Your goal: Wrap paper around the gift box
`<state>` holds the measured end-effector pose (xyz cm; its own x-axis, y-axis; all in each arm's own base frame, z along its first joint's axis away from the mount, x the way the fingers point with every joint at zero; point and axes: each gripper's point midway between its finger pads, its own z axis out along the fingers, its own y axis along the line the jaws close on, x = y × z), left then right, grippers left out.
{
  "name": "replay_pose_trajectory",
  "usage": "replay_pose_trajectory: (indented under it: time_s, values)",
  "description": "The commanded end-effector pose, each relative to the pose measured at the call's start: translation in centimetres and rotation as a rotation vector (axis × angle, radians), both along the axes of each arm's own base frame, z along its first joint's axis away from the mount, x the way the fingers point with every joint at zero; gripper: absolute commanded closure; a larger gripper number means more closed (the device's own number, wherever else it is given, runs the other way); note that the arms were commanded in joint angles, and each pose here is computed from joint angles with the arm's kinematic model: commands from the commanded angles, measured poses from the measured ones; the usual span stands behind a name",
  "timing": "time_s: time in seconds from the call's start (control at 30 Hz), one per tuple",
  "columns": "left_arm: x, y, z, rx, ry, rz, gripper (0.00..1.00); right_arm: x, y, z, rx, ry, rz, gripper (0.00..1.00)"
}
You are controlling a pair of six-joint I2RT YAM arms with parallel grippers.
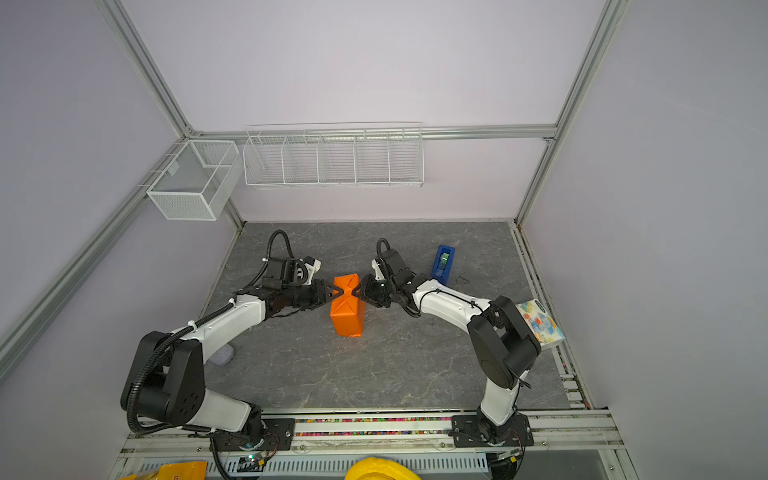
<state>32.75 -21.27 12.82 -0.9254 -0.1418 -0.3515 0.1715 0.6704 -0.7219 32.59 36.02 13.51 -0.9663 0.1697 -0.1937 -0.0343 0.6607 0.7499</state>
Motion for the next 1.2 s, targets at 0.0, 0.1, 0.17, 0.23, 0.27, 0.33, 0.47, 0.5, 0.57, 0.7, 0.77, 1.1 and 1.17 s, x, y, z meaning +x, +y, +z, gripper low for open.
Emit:
replay_pose_trajectory:
  time_s: [0.0,0.1,0.17,0.23,0.27,0.33,0.47,0.5,0.57,0.7,0.77,1.1,1.17]
  values:
    - [-1.3,0.9,-3.3,0.093,0.095,-0.007,0.52,0.9,-2.8,0.5,-0.087,-0.024,-0.026,0.54]
    - [-1.2,0.8,-3.5,0.100,0.099,-0.016,0.52,2.5,-4.8,2.6,-0.075,-0.076,-0.025,0.48]
    - [-1.2,0.8,-3.6,0.102,0.102,-0.017,0.52,3.4,-6.4,3.2,-0.080,-0.086,-0.016,0.45]
    - [-1.1,0.8,-3.6,0.104,0.103,-0.019,0.53,4.4,-8.4,3.2,-0.105,-0.084,-0.008,0.44]
    - [-1.1,0.8,-3.7,0.105,0.104,-0.023,0.53,4.9,-9.6,3.2,-0.118,-0.081,-0.009,0.44]
    - [-1.1,0.7,-3.7,0.106,0.106,-0.027,0.52,5.9,-11.9,3.2,-0.114,-0.077,-0.017,0.42]
    - [-1.1,0.6,-3.7,0.104,0.107,-0.037,0.52,8.2,-17.2,2.5,-0.085,-0.060,-0.075,0.39]
    - [-1.1,0.6,-3.8,0.105,0.110,-0.040,0.52,9.0,-19.1,2.2,-0.077,-0.054,-0.114,0.38]
    - [-1.2,0.5,-3.8,0.108,0.111,-0.049,0.52,10.0,-21.8,1.5,-0.070,-0.030,-0.177,0.35]
    - [-1.3,0.4,-4.1,0.113,0.120,-0.060,0.52,11.9,-25.9,0.3,0.006,-0.018,-0.286,0.35]
    - [-1.4,0.4,-4.2,0.114,0.124,-0.061,0.52,12.8,-26.8,-0.3,0.072,-0.001,-0.305,0.37]
    - [-1.4,0.4,-4.1,0.126,0.125,-0.070,0.52,14.5,-26.8,-5.1,0.211,0.095,-0.262,0.53]
    - [-1.4,0.4,-4.2,0.129,0.128,-0.072,0.52,14.4,-26.5,-5.5,0.237,0.103,-0.257,0.55]
